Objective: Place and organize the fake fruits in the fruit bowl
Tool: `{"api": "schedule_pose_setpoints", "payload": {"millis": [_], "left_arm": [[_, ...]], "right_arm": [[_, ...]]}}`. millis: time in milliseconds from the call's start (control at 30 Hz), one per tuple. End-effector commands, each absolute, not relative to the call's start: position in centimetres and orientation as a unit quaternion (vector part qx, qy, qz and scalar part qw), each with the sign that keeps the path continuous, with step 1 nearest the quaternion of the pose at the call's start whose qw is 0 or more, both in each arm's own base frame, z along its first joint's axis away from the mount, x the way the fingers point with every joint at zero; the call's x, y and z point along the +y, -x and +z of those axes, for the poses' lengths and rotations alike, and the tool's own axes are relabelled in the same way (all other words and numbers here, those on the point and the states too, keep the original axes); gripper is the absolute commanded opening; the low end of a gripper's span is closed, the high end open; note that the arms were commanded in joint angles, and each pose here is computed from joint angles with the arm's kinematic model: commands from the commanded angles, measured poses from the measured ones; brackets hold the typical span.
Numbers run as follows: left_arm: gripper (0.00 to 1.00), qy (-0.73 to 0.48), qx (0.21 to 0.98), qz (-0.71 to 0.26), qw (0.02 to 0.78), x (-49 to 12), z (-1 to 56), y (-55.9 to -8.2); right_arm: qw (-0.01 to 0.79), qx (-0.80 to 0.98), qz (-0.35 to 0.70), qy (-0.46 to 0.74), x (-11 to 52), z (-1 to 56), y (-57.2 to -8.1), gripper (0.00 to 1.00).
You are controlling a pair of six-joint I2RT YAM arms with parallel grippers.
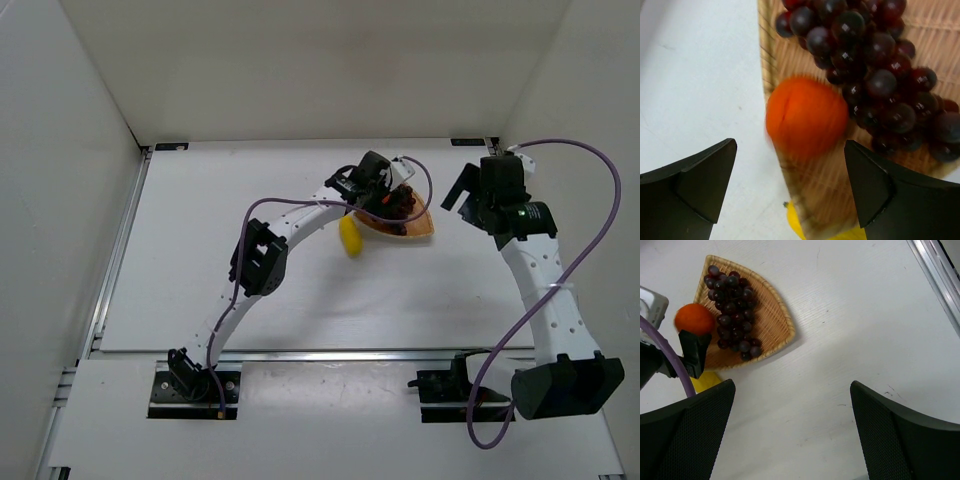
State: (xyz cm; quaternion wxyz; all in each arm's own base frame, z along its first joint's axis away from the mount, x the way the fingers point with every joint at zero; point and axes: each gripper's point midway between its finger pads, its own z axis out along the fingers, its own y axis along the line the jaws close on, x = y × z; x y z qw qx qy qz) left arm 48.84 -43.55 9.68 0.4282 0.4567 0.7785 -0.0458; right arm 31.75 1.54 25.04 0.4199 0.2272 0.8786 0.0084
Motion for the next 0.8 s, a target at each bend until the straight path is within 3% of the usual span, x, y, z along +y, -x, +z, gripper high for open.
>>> {"api": "schedule_pose_setpoints", "payload": {"millis": [0, 167, 300, 400, 567, 633, 767], "left_arm": [[1.0, -0.447, 0.752, -0.083, 0.477, -44.4, 17.7, -46.5], [1.0, -0.414, 0.76, -0.067, 0.496, -42.0, 21.7, -45.0], [1.0, -0.328, 0.78, -0.022, 0.532, -35.3, 27.1, -45.5], [1.0, -0.255, 0.811, 0.019, 0.526, -26.9, 27.6, -46.6], [1.0, -0.156, 0.869, 0.133, 0.451, -10.8, 22.3, -44.8], [1.0, -0.125, 0.872, 0.156, 0.447, -7.0, 22.6, -43.1], [1.0, -0.072, 0.889, 0.179, 0.415, -0.5, 20.3, -39.2]], "right_arm": [[0.422, 0.88, -0.003, -0.217, 1.0, 25.1, -30.7, 1.0], [0.391, 0.908, 0.026, -0.145, 3.7, 21.8, -30.2, 1.0], [0.357, 0.932, 0.037, -0.056, 8.1, 18.0, -30.2, 1.0], [0.319, 0.946, 0.029, 0.037, 13.2, 15.5, -30.8, 1.0], [0.274, 0.948, -0.017, 0.161, 21.5, 11.2, -34.0, 1.0], [0.28, 0.947, -0.009, 0.157, 23.8, 11.8, -36.1, 0.99], [0.24, 0.962, -0.036, 0.122, 24.7, 7.5, -38.0, 0.94]]}}
